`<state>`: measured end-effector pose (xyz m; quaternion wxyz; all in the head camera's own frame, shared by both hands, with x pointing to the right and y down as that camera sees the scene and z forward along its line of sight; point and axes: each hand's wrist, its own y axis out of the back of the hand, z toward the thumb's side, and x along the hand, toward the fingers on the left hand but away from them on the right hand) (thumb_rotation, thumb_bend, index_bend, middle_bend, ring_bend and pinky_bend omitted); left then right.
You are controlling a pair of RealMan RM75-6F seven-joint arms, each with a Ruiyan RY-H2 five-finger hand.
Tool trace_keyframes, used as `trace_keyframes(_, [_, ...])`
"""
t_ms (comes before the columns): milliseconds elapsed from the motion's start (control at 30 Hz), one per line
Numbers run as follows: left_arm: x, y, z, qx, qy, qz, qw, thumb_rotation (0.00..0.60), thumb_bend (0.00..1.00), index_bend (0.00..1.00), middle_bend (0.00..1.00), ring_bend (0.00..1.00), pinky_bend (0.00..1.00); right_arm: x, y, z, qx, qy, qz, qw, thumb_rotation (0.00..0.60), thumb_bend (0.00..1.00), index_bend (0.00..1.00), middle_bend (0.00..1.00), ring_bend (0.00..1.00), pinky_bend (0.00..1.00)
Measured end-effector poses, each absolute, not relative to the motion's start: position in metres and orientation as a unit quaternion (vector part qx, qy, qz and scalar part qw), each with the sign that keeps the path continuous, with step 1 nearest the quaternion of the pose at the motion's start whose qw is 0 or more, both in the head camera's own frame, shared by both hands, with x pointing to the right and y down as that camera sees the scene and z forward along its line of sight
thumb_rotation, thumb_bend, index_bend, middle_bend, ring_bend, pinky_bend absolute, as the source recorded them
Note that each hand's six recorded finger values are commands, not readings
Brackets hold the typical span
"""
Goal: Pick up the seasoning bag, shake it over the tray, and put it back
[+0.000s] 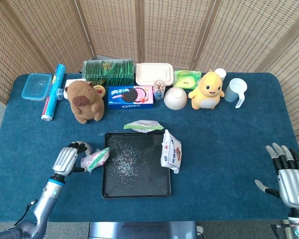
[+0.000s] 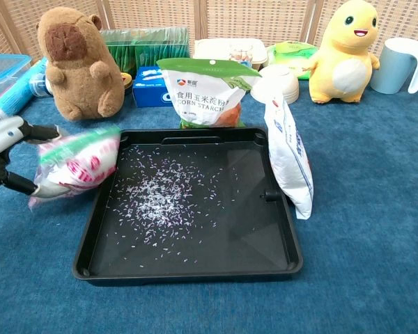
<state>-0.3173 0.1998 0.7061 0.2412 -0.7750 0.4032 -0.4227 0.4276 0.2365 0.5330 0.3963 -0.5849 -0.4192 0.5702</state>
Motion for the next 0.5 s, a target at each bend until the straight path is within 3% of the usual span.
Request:
trace_keyframes(167, [-0.318, 0.200, 0.699, -0.780, 0.402, -0.413, 0.242, 0.600, 0.00, 0.03, 0.02, 0.05, 0.08, 0.428, 0.237, 0.532, -0.584, -0.420, 0.571, 0.396, 0.488, 0.00, 0.02, 0.00, 0.01, 0.04])
trace_keyframes(500, [-0.343, 0.197, 0.670, -0.761, 0.416, -0.409, 0.284, 0.600, 0.00, 0.01, 0.00, 0.00, 0.05, 0.428, 0.237, 0.530, -0.583, -0.421, 0.570, 0.397, 0.487, 0.00, 0.02, 0.00, 0.01, 0.04])
